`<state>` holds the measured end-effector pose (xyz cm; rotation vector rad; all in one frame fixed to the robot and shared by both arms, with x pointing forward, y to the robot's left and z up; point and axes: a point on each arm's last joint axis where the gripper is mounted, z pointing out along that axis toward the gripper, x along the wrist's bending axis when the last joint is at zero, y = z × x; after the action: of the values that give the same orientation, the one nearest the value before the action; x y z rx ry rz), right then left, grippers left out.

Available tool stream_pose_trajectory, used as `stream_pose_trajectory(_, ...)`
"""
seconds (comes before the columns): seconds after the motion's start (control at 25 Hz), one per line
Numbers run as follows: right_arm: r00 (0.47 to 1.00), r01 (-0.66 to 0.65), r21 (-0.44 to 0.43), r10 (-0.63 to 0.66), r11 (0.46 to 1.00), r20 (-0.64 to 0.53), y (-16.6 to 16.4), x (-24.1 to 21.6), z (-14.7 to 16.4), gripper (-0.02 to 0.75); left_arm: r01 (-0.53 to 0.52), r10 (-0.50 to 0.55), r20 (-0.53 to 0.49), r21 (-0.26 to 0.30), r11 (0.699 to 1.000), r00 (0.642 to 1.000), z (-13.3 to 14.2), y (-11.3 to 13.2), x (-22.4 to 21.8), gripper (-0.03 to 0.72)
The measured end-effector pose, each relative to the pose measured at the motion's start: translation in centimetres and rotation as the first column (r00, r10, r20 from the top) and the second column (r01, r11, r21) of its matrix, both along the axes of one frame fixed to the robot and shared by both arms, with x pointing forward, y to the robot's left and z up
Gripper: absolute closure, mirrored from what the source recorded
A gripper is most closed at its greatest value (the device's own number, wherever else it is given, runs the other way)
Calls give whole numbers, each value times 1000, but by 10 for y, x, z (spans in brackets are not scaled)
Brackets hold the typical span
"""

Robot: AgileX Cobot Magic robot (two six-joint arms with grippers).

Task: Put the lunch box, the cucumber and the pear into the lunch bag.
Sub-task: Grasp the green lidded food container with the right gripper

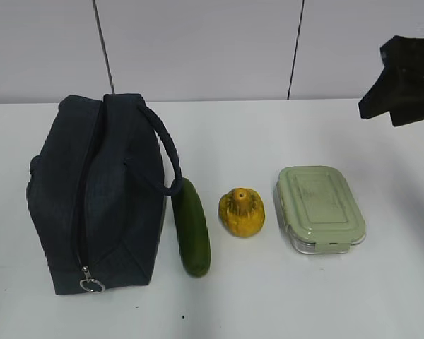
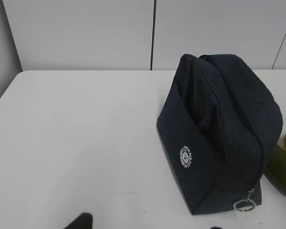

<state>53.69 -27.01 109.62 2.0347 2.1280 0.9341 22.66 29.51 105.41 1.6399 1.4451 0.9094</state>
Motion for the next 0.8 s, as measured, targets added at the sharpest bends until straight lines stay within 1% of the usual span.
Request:
stream_pose_trajectory(0.08,999,42,67,-40,997,-19,-15,5,-3,360,0,0,0,0,1000,1000,0,0,0,253)
stream_pose_trajectory(0.16,997,73,109,-69,991,-45,-33,9,-9,391,0,0,0,0,1000,1000,0,0,0,253)
stream_pose_trajectory(0.24,995,88,166,-77,982,-71,-50,13,-17,421,-1,1,0,1,1000,1000,0,0,0,253)
stream_pose_trajectory(0.28,995,82,198,-68,977,-75,-55,14,-19,432,-1,1,0,1,1000,1000,0,0,0,253)
stream_pose_trajectory(0.36,998,22,287,-6,958,-55,-58,20,-25,444,-1,1,0,1,1000,1000,0,0,0,253)
stream_pose_trajectory(0.48,998,-43,377,55,925,-20,-58,34,-40,449,-1,1,0,1,1000,1000,0,0,0,253)
stream_pose_trajectory(0.6,996,-57,401,82,914,-46,-60,45,-63,451,-1,1,0,1,1000,1000,0,0,0,253)
stream_pose_trajectory(0.8,988,-91,422,134,902,-74,-60,50,-99,454,-1,1,0,1,1000,1000,0,0,0,253)
